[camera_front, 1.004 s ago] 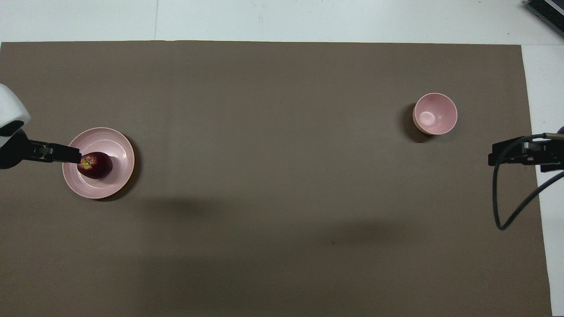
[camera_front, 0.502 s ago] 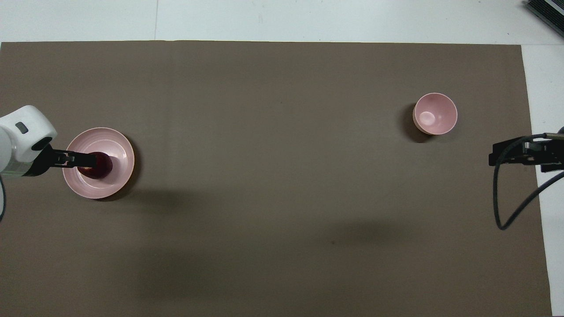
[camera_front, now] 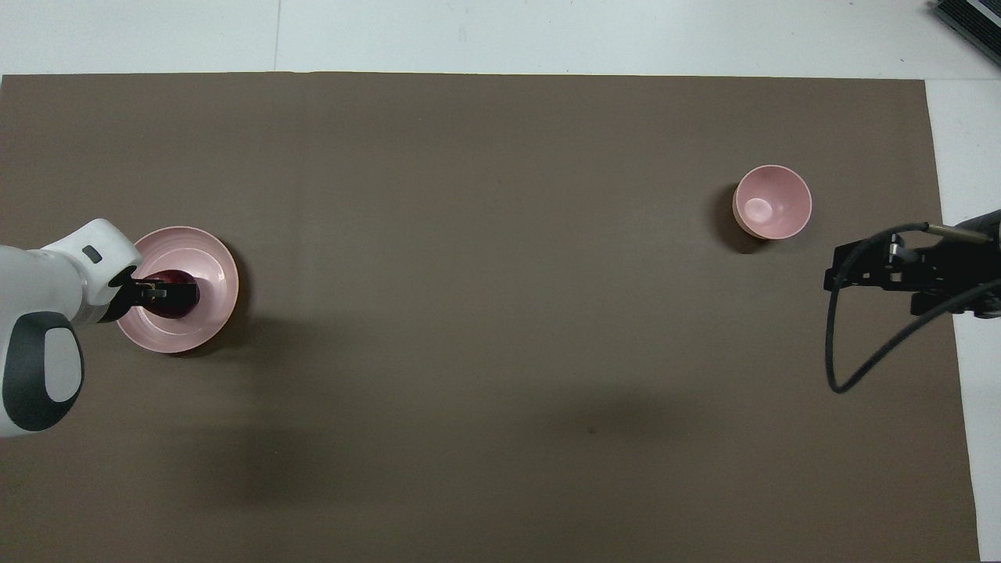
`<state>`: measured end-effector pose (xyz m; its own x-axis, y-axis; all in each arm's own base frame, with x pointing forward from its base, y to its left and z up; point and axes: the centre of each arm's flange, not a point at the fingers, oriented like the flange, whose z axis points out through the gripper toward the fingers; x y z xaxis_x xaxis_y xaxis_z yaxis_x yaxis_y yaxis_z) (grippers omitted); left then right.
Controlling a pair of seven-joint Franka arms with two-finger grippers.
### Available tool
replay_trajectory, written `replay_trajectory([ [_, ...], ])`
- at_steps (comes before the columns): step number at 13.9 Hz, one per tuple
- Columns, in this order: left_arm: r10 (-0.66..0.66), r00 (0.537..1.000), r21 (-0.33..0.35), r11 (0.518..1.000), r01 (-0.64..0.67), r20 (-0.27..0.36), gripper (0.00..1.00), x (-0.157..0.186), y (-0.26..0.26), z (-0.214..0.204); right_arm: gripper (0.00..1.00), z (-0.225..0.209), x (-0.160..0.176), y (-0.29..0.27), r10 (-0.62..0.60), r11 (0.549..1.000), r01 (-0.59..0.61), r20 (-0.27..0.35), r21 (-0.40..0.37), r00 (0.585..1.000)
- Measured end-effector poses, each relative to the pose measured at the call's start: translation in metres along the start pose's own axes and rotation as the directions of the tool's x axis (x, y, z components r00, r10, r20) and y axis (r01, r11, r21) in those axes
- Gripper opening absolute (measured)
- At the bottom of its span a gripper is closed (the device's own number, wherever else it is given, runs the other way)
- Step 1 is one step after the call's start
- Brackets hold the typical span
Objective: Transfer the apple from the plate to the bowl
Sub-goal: 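Lift the apple with the left gripper while the right gripper approaches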
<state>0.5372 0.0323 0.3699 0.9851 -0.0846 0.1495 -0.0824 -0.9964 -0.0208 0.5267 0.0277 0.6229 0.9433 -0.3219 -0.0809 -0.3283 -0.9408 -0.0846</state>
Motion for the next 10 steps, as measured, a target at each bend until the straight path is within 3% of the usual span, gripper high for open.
replay_trajectory([
  [4, -0.013, 1.0, 0.011, 1.0, 0.014, -0.028, 1.0, 0.003, -0.011, 0.016, 1.0, 0.012, -0.009, -0.027, 0.192, 0.974, -0.201, 0.096, 0.1, 0.977],
  [7, -0.013, 1.0, 0.009, 1.0, 0.013, -0.001, 1.0, 0.0, -0.01, 0.029, 1.0, 0.014, -0.021, -0.055, 0.343, 0.911, -0.379, 0.21, 0.163, 0.916],
  [8, -0.013, 1.0, 0.006, 1.0, 0.013, 0.02, 0.92, -0.003, -0.01, 0.031, 1.0, 0.013, -0.025, -0.066, 0.39, 0.885, -0.432, 0.232, 0.175, 0.891],
  [9, -0.012, 0.999, 0.004, 1.0, 0.012, 0.033, 0.92, -0.005, -0.01, 0.033, 1.0, 0.012, -0.028, -0.075, 0.425, 0.862, -0.473, 0.246, 0.185, 0.871],
  [10, -0.011, 0.999, 0.004, 1.0, 0.011, 0.036, 0.85, -0.005, -0.01, 0.033, 1.0, 0.011, -0.031, -0.085, 0.452, 0.84, -0.506, 0.266, 0.194, 0.852],
])
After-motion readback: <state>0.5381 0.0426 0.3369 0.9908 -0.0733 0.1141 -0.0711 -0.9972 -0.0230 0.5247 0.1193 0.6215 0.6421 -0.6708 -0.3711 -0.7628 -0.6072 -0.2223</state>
